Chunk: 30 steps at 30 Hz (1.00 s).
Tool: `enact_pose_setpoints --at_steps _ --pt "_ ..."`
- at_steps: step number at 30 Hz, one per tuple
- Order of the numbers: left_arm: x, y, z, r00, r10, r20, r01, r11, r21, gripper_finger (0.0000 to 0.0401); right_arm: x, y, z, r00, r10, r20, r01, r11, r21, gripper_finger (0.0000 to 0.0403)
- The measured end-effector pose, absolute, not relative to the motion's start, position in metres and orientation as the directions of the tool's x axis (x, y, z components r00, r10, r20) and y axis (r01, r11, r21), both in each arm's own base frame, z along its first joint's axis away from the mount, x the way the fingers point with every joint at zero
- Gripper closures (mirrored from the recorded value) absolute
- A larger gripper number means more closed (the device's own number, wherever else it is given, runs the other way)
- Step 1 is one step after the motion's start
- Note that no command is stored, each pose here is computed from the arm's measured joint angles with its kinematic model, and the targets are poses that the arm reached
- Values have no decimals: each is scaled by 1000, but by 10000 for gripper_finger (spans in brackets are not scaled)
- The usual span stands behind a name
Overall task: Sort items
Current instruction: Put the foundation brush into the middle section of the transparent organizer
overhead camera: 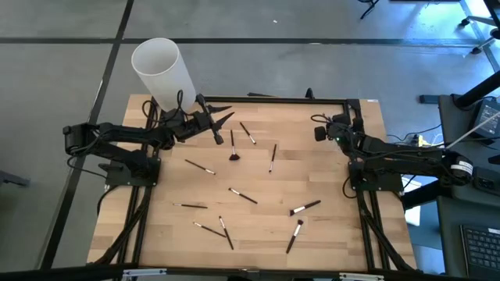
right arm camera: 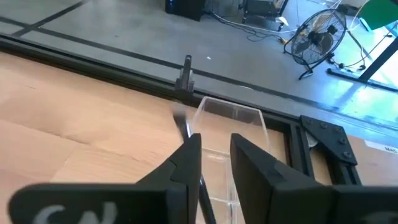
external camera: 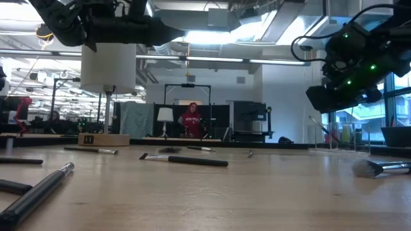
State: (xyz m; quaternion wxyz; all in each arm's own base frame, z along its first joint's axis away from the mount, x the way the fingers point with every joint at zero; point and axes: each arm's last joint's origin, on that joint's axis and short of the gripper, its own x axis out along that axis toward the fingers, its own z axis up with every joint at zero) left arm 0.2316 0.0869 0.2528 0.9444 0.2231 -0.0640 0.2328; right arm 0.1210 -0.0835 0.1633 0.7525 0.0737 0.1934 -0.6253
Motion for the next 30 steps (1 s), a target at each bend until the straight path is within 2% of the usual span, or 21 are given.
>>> enact_pose_setpoints --at_steps 6,10,14,17,22,25,30 --pt "232 87 253 880 419 224 -475 769 428 308 130 -86 182 246 -890 -383 958 285 -45 315" --pt "229 89 254 840 498 217 -541 732 415 312 142 -88 212 402 -841 -363 912 403 75 315" --pt "218 88 263 795 571 207 -603 700 382 317 155 -88 242 582 -733 -352 812 544 210 315" --pt "204 86 273 791 577 205 -610 709 355 323 171 -87 253 665 -611 -429 734 642 223 315" --pt "186 80 290 843 474 254 -535 787 306 334 213 -81 246 654 -423 -627 634 759 149 315" --pt "184 78 293 881 390 269 -466 818 339 338 244 -79 237 623 -319 -715 502 864 52 314" --pt "188 79 288 897 370 242 -440 801 407 340 283 -77 222 451 -199 -870 200 973 -119 314"
